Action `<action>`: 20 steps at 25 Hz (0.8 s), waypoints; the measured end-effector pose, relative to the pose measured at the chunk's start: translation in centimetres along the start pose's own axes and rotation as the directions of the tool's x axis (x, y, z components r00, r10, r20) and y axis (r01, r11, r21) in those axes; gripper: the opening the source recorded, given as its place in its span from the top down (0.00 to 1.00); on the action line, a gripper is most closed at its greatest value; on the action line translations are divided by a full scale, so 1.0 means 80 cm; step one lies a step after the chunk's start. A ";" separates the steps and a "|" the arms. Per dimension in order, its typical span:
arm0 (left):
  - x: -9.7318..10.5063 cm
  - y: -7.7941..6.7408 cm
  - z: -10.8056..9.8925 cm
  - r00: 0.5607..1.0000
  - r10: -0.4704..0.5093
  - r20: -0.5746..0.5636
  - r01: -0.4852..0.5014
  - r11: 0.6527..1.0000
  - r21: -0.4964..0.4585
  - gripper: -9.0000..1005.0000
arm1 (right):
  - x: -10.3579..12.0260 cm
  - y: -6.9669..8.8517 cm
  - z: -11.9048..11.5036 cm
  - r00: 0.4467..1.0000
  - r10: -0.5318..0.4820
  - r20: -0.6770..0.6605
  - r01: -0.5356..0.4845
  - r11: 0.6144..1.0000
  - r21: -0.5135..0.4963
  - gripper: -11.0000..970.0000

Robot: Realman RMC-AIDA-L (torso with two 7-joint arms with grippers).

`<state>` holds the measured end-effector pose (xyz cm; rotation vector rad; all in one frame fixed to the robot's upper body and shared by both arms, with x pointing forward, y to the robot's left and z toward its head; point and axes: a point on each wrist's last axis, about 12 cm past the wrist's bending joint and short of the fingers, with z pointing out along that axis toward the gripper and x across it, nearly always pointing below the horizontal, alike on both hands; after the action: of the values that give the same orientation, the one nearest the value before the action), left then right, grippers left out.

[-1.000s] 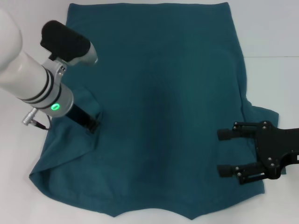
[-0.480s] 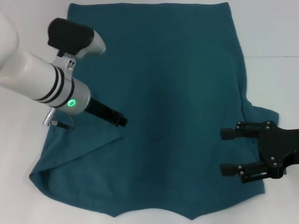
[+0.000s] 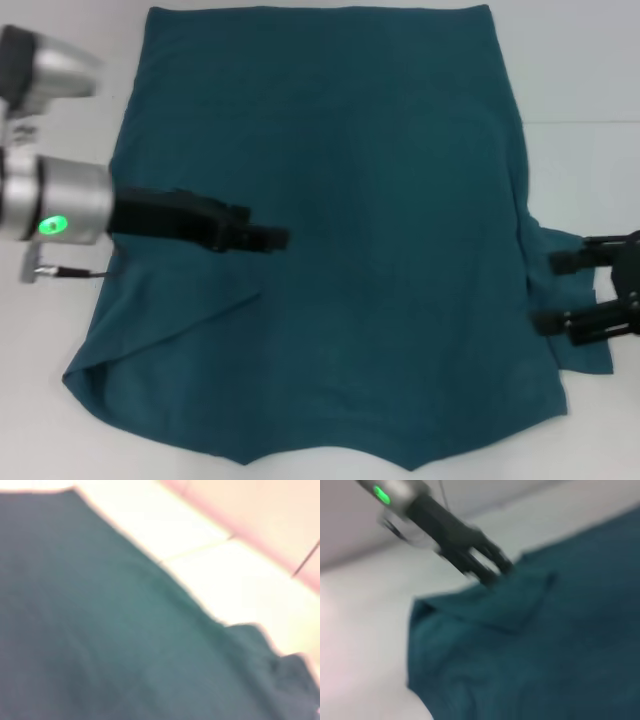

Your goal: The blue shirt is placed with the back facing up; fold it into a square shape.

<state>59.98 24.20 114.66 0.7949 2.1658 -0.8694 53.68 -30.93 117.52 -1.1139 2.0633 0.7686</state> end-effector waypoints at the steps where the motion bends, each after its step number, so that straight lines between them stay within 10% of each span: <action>1: 0.007 0.001 -0.008 1.000 0.002 0.024 -0.002 1.000 0.022 0.35 | -0.007 0.000 -0.003 0.999 0.005 -0.049 -0.004 1.000 0.023 0.05; 5: 0.031 0.005 -0.025 0.998 -0.005 0.066 0.002 0.999 0.046 0.12 | -0.032 -0.007 -0.002 0.965 0.038 -0.260 -0.008 0.993 0.115 0.05; 20: 0.065 -0.001 -0.028 0.998 0.049 0.040 -0.052 0.995 0.088 0.06 | -0.053 -0.043 0.082 0.824 0.142 -0.549 0.090 0.923 0.373 0.08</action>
<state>56.06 27.26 112.04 0.8660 2.0775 -0.9529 60.21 -25.60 116.22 -1.1745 2.5772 -0.0032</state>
